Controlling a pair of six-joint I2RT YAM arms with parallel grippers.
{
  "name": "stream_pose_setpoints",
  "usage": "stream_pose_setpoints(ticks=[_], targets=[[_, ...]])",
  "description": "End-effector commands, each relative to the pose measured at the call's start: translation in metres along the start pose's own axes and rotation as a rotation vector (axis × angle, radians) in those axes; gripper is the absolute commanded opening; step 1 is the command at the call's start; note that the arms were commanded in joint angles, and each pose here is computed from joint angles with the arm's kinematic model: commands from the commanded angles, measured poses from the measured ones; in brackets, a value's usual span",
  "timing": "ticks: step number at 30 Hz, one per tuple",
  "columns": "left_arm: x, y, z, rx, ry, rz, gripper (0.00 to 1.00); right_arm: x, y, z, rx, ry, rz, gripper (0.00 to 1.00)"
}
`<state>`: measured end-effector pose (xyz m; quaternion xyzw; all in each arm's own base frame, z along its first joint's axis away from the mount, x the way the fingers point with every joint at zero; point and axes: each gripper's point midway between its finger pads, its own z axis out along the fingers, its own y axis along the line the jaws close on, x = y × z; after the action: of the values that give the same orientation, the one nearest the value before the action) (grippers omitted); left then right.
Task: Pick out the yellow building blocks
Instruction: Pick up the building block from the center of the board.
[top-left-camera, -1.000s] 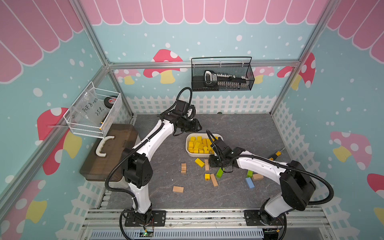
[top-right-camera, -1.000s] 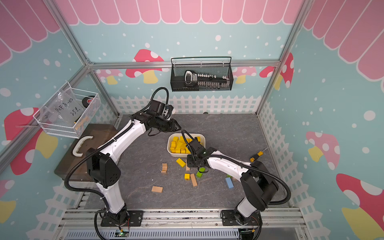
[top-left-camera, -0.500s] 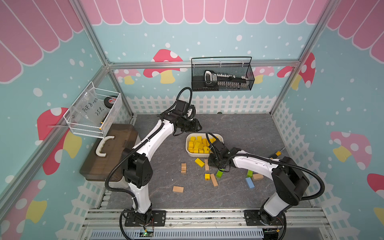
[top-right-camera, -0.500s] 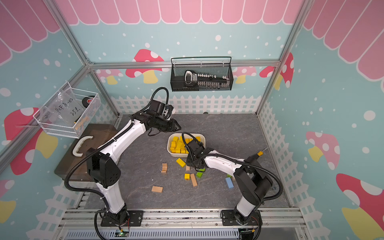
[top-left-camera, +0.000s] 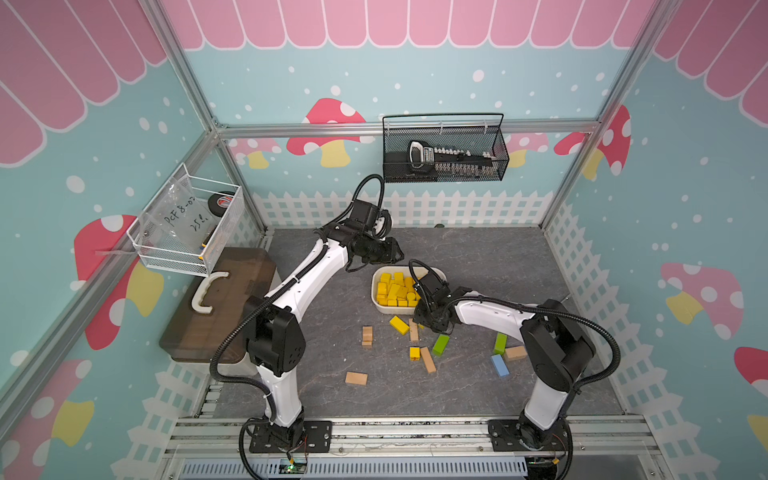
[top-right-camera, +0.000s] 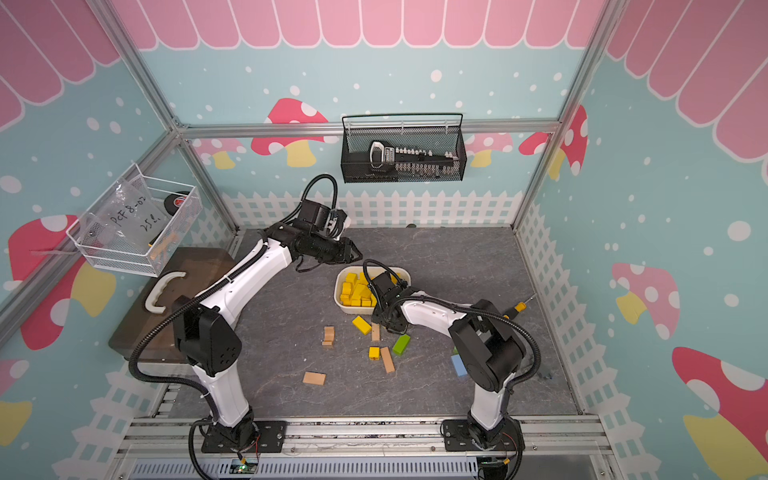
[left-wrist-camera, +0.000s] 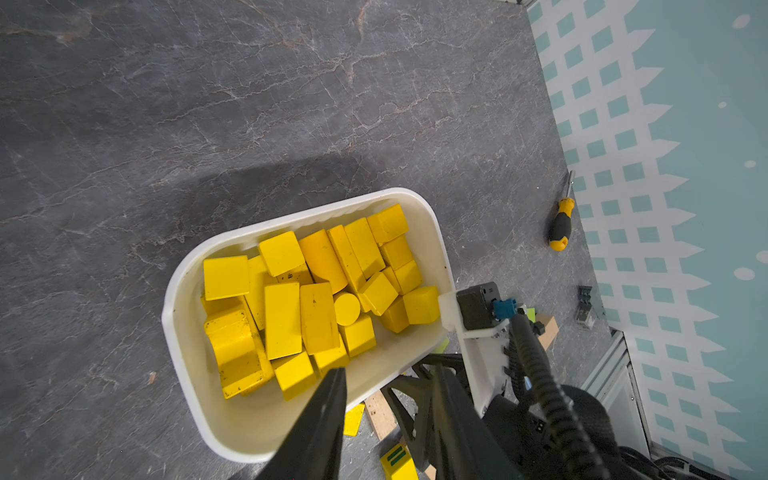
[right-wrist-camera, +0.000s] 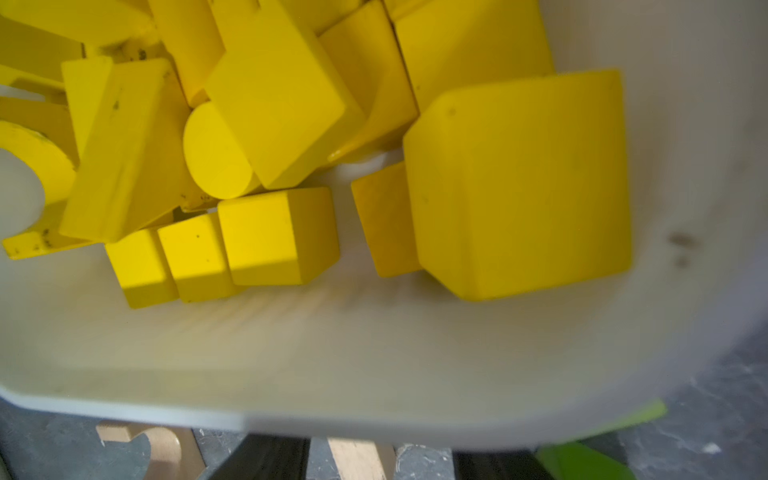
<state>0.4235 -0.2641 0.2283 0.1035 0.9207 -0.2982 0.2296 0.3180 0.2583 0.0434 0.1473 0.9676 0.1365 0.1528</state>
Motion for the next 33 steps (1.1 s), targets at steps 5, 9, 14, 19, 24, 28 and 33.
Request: stream_pose_setpoints(ticks=[5, 9, 14, 19, 24, 28, 33], targets=[[-0.010, -0.002, -0.012, 0.013, -0.026, -0.006, 0.39, -0.009, -0.018, 0.013, 0.131, -0.010, 0.022, 0.46], [-0.013, 0.004, -0.014, 0.007, -0.033, -0.016, 0.39, -0.007, -0.021, 0.014, 0.140, -0.001, -0.006, 0.28], [-0.013, 0.005, -0.014, 0.007, -0.034, -0.017, 0.39, -0.002, -0.025, 0.002, 0.125, 0.006, -0.015, 0.19], [-0.014, 0.005, -0.015, 0.007, -0.036, -0.019, 0.39, 0.004, -0.031, -0.022, 0.089, -0.004, -0.034, 0.16], [-0.013, 0.005, -0.014, 0.006, -0.034, -0.019, 0.39, 0.004, -0.033, -0.053, 0.034, -0.034, -0.054, 0.17], [-0.014, 0.004, -0.016, 0.007, -0.038, -0.017, 0.39, -0.022, -0.022, -0.080, -0.010, -0.092, -0.087, 0.21], [-0.015, 0.003, -0.019, 0.007, -0.045, -0.015, 0.39, -0.070, 0.001, -0.082, -0.043, -0.118, -0.126, 0.22]])
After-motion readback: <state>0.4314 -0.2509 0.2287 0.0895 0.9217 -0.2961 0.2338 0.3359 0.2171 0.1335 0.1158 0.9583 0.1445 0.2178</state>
